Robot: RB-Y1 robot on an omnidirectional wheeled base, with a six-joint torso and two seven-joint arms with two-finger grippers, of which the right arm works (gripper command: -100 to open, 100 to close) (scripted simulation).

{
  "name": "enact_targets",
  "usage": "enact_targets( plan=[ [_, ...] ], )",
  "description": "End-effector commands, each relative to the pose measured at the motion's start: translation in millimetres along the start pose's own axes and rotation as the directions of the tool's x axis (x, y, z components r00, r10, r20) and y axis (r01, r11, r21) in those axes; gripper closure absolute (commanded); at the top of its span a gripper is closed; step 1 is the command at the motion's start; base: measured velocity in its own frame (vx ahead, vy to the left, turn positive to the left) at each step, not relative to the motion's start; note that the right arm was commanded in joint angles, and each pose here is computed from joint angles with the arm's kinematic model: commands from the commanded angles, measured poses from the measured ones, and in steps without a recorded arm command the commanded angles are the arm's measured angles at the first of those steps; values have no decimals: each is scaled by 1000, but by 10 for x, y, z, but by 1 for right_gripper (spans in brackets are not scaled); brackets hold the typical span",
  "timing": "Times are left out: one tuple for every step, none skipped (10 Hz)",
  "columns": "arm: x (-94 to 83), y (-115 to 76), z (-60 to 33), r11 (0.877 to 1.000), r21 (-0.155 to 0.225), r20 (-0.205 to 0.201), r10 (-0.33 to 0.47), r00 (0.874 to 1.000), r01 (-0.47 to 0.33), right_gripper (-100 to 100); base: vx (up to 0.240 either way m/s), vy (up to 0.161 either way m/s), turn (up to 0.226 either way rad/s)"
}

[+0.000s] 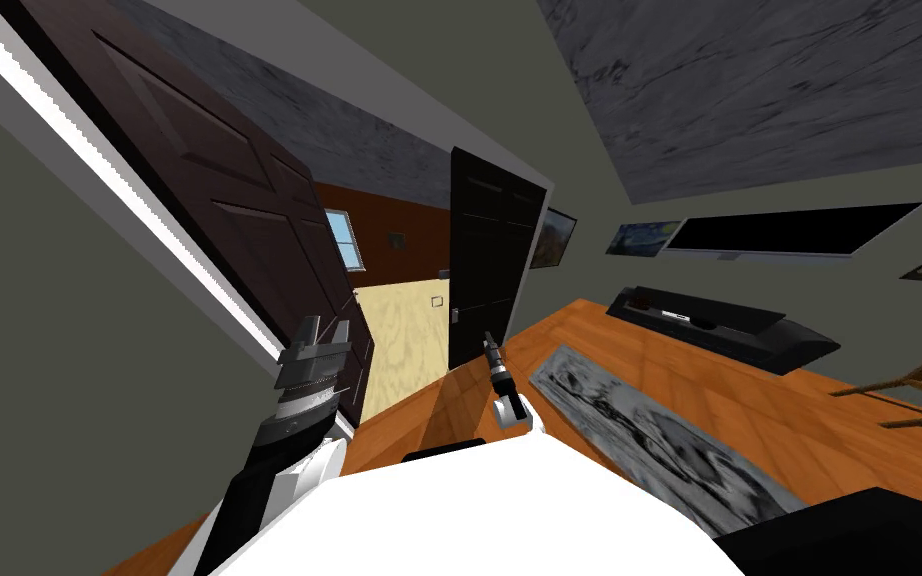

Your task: Push the door open

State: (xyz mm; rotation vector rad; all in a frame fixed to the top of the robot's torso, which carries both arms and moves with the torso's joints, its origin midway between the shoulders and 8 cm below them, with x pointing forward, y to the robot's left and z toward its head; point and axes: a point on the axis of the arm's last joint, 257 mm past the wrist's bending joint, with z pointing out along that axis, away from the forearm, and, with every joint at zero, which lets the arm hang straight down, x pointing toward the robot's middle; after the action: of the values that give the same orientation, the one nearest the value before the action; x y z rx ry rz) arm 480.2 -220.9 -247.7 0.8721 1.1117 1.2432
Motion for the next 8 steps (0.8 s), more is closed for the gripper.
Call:
enact_targets(
  plan=[
    [31, -111, -9, 1000, 18, -4, 9, 1000, -9, -100, 78, -62, 116],
    [52, -175, -19, 999, 29, -6, 15, 1000, -15, -100, 78, -61, 120],
    [76, -235, -28, 999, 39, -8, 21, 1000, -20, -100, 72, -70, 103],
    [100, -294, -39, 998, 50, -9, 27, 1000, -26, -100, 69, -76, 123],
    [124, -352, -50, 998, 61, -11, 33, 999, -32, -100, 80, -74, 120],
    [172, -465, -74, 996, 82, -14, 44, 999, -43, -100, 116, -79, 162],
    [196, -519, -87, 995, 92, -15, 50, 999, -48, -100, 105, -88, 170],
    [222, -569, -99, 993, 102, -16, 56, 998, -54, -100, 77, -66, 140]
  ],
)
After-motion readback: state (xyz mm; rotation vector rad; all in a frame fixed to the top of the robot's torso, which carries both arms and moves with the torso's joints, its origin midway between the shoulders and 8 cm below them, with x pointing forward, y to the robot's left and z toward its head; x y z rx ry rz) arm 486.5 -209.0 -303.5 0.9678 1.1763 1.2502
